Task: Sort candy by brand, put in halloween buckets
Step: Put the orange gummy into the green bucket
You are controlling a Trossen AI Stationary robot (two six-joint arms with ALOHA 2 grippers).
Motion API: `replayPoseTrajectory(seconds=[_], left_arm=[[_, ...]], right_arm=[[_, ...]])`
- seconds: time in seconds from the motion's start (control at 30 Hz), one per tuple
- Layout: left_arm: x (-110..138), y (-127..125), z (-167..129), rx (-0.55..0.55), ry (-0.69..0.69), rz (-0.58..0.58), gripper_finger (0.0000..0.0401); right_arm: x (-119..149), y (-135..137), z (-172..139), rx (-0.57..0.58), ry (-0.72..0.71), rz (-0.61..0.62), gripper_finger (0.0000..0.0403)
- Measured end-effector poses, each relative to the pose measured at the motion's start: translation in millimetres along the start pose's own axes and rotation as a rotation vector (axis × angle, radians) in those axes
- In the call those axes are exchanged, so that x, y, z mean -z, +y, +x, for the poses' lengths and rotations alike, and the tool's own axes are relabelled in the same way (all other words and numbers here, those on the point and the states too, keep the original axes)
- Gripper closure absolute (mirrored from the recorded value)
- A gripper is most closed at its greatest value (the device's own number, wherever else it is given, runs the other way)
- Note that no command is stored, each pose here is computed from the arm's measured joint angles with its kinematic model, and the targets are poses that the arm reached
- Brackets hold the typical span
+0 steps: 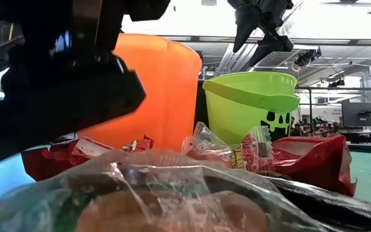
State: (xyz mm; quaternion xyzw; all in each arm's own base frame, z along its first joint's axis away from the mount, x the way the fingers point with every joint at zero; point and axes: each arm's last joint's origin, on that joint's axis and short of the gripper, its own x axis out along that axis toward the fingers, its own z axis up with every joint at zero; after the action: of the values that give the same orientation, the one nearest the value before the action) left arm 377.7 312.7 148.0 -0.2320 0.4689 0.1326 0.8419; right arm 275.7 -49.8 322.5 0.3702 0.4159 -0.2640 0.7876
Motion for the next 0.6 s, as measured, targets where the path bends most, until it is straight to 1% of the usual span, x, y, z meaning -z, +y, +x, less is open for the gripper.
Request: replayPoseTrajectory(seconds=[0.1,0.17,0.23,0.3,0.37,0.4,0.6], left_arm=[[5.0,-4.4,11.4,-0.025,0.046,0.028,0.0201],[4.1,-10.1,14.1,-0.047,0.053,0.064,0.0223],[3.0,-14.3,12.8,-0.040,0.059,0.080,0.0257],[0.5,-17.6,8.1,-0.024,0.055,0.083,0.0305],[-6.3,-17.1,-6.4,0.018,0.023,0.079,0.0365],[-10.7,-15.2,-16.8,0.041,0.000,0.068,0.0382],[-19.3,-8.5,-72.9,0.182,-0.082,0.003,0.0399]], right_arm=[[0.0,0.0,0.0,0.000,0.000,0.001,0.0149],[0.0,0.0,0.0,0.000,0.000,0.000,0.0149],[0.0,0.0,0.0,0.000,0.000,0.000,0.0149],[0.0,0.0,0.0,0.000,0.000,-0.002,0.0149],[0.0,0.0,0.0,0.000,0.000,-0.002,0.0149],[0.0,0.0,0.0,0.000,0.000,-0.002,0.0149],[0.0,0.0,0.0,0.000,0.000,-0.012,0.0149]])
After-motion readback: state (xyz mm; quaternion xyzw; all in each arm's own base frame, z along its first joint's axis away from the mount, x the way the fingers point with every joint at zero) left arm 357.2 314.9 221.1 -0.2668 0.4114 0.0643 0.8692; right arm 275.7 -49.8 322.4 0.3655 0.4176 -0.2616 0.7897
